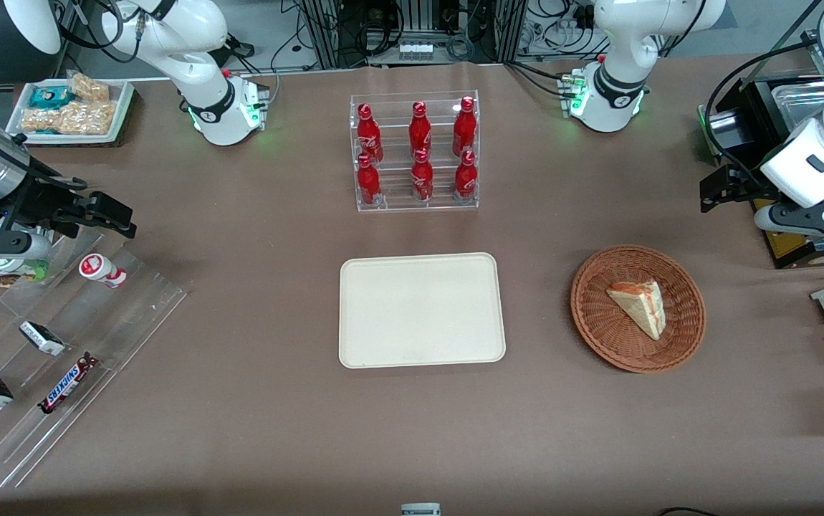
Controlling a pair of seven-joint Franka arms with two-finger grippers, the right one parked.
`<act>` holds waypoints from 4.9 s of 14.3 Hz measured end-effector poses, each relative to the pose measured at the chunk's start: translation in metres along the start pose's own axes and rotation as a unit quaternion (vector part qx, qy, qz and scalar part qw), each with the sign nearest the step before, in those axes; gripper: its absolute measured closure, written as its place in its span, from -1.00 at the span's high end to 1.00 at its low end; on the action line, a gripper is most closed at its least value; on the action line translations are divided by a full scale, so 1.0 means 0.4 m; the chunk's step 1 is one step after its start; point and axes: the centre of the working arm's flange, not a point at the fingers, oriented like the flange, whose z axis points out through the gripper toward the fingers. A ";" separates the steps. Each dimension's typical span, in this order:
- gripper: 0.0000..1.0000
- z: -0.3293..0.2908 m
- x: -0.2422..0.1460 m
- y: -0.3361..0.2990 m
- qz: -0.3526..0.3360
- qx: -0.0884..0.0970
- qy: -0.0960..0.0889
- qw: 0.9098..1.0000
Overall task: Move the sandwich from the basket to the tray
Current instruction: 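Move the left gripper down over the sandwich in the wicker basket, then close the left gripper on the wrapped sandwich and lift it, then carry the sandwich with the left gripper over the cream tray, then lower the sandwich onto the tray and open the left gripper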
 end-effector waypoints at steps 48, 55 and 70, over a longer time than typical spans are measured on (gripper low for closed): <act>-0.71 0.633 0.227 0.176 -0.401 -0.019 0.009 0.916; -0.72 0.645 0.246 0.744 -0.261 -0.045 0.041 0.964; -0.66 0.874 0.277 1.162 -0.117 -0.064 0.072 0.988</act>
